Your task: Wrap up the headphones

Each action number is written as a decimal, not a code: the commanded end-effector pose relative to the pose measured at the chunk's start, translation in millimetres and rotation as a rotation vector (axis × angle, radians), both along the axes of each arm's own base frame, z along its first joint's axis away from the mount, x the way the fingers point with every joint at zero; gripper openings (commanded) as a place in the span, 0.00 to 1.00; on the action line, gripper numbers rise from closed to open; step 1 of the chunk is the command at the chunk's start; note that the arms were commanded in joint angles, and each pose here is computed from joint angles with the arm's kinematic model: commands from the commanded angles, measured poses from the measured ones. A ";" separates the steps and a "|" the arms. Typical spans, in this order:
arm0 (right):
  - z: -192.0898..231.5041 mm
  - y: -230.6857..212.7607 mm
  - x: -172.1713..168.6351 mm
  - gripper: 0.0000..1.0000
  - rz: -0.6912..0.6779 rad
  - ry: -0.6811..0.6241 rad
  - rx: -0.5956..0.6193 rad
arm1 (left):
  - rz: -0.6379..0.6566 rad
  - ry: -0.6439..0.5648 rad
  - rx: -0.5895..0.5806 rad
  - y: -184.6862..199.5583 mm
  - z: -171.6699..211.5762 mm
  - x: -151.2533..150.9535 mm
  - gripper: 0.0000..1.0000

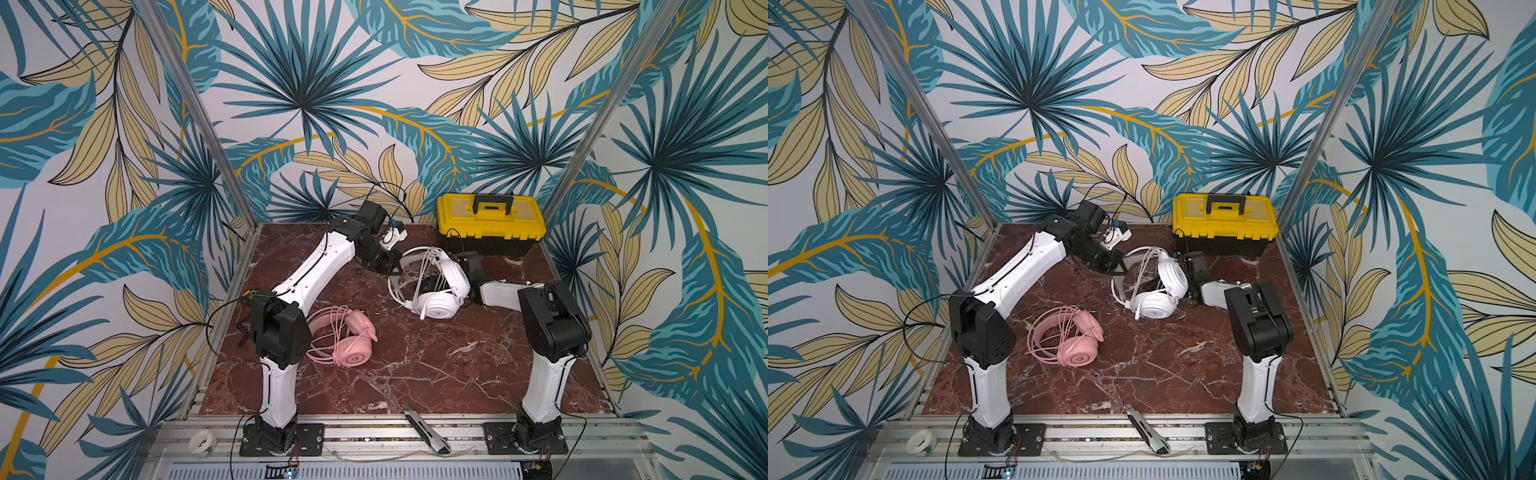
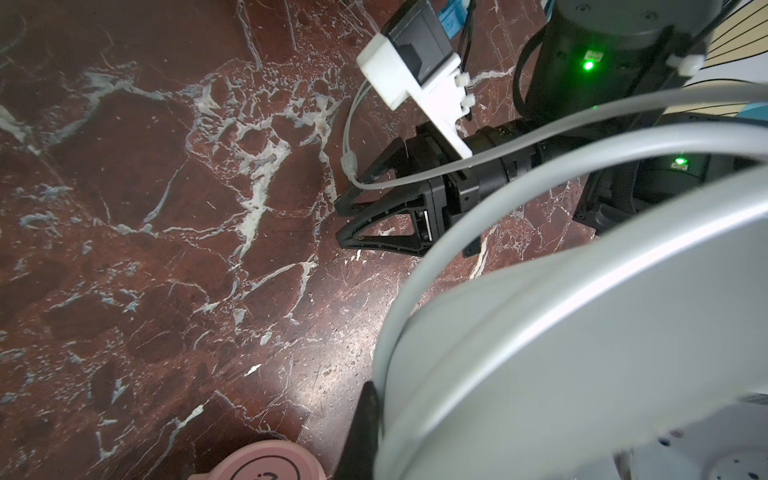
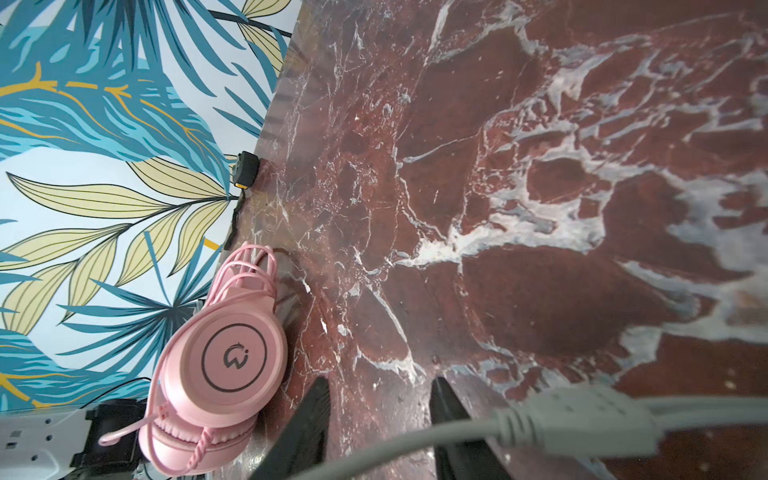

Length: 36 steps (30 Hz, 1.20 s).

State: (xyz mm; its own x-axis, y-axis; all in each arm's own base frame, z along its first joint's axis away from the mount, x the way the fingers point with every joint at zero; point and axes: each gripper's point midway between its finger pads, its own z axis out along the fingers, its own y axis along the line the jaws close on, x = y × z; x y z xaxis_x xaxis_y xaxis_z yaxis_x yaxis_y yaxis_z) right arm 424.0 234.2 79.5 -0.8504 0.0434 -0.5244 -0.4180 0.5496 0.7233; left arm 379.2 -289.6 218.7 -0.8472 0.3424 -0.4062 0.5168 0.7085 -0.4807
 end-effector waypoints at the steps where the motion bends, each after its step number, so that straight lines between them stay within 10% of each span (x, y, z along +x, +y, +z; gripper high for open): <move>1: 0.3 8.3 -10.8 0.36 0.035 0.004 0.046 | 0.005 -0.047 -0.085 -4.0 36.4 1.2 0.00; 24: 42.1 -59.4 -63.1 0.65 -0.219 -0.318 -0.197 | -0.009 -0.019 -0.087 -2.3 27.3 -2.9 0.00; 36: 46.8 -48.0 -9.9 0.70 -0.187 -0.465 -0.241 | -0.023 0.004 -0.095 -2.4 23.3 -8.9 0.00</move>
